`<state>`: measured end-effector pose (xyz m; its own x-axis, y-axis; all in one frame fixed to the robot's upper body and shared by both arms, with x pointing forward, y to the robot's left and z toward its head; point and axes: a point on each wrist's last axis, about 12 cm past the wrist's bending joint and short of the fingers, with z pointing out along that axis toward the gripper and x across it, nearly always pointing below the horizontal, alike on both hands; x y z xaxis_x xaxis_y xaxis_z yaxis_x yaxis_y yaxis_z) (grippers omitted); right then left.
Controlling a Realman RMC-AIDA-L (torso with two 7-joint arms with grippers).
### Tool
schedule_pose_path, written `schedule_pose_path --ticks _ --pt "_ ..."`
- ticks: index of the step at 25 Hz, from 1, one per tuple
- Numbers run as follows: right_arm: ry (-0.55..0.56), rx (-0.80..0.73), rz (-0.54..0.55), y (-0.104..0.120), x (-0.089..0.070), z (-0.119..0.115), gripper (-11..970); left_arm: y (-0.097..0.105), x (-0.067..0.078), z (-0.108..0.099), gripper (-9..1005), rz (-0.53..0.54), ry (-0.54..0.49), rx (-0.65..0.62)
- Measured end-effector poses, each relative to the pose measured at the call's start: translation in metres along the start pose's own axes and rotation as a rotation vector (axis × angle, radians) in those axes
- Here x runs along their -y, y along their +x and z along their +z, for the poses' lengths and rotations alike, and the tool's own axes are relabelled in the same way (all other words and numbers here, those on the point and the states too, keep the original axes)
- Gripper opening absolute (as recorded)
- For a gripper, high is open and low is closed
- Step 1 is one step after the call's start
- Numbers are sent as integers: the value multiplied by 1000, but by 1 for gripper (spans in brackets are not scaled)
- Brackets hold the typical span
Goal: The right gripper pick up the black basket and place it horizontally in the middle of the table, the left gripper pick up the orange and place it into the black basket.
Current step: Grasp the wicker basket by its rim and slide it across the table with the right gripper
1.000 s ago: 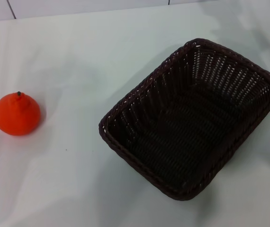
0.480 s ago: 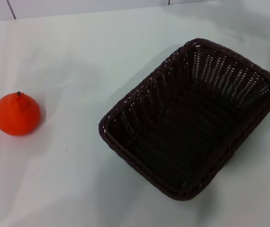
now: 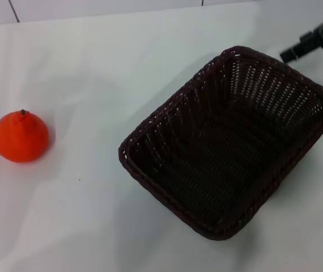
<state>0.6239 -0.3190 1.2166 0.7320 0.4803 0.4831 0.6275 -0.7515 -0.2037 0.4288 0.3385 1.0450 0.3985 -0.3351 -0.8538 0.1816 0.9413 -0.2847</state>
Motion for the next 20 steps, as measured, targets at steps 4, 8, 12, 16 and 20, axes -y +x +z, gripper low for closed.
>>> schedule_pose_path --ticks 4,8,12,16,20 --pt "-13 62 -17 0 4 13 823 1 0 2 688 -1 0 -3" --pt "-16 101 -26 -2 6 32 822 1 0 4 688 -2 2 -3" --pt "-20 109 -31 -6 5 54 822 2 0 6 688 -3 -3 -2" --pt "-15 102 -35 -10 4 68 821 3 0 7 688 -4 -5 -5" --pt "-13 97 -27 -13 3 71 706 3 0 8 687 -5 -5 -6"
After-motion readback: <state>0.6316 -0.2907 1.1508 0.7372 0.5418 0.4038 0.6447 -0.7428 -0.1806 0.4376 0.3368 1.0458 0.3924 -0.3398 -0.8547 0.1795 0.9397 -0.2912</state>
